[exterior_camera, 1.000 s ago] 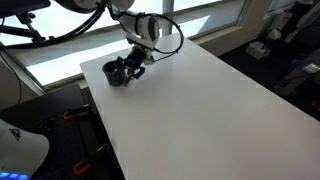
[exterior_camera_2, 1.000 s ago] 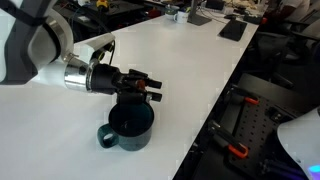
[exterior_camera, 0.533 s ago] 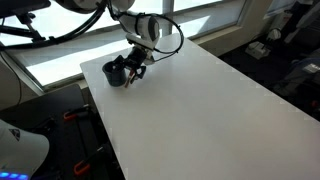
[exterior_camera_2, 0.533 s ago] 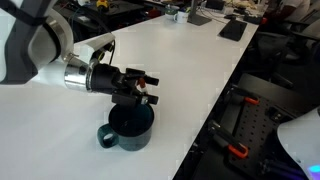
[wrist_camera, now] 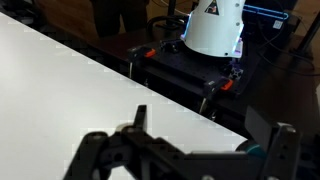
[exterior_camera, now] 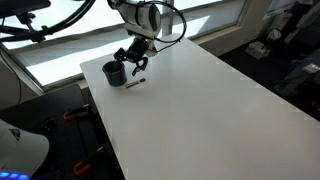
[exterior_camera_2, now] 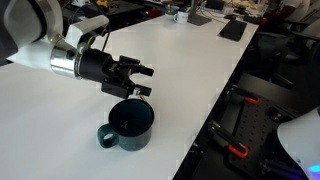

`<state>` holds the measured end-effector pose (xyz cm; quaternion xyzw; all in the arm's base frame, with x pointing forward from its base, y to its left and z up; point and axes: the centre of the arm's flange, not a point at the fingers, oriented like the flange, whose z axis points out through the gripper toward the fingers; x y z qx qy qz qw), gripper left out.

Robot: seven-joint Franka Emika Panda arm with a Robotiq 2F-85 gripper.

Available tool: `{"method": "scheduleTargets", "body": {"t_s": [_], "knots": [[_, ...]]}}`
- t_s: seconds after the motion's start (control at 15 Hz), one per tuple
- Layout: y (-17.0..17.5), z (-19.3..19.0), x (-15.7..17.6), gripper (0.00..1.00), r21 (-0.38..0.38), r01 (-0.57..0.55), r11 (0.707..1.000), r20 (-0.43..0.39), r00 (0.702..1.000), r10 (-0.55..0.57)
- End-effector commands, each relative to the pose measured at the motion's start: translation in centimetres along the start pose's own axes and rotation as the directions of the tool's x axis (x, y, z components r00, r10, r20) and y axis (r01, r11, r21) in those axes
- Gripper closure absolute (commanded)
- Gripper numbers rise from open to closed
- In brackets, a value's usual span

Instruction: Pick up the marker from the cup and put it on the table

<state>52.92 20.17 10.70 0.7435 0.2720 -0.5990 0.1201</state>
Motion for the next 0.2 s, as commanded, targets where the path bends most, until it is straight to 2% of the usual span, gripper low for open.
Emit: {"method": "scheduleTargets", "body": {"t_s": [0.0,0.07,0.13], "knots": [[-0.8,0.8,-2.6,0.0,-0.009,-0.028,1.0,-0.052,0.998,0.028],[-0.1,-0.4,-0.8,0.0,-0.005,-0.006,1.0,-0.018,1.0,0.005],[-0.2,-0.5,-1.1,0.0,-0.008,-0.007,1.0,-0.025,1.0,0.006]]}}
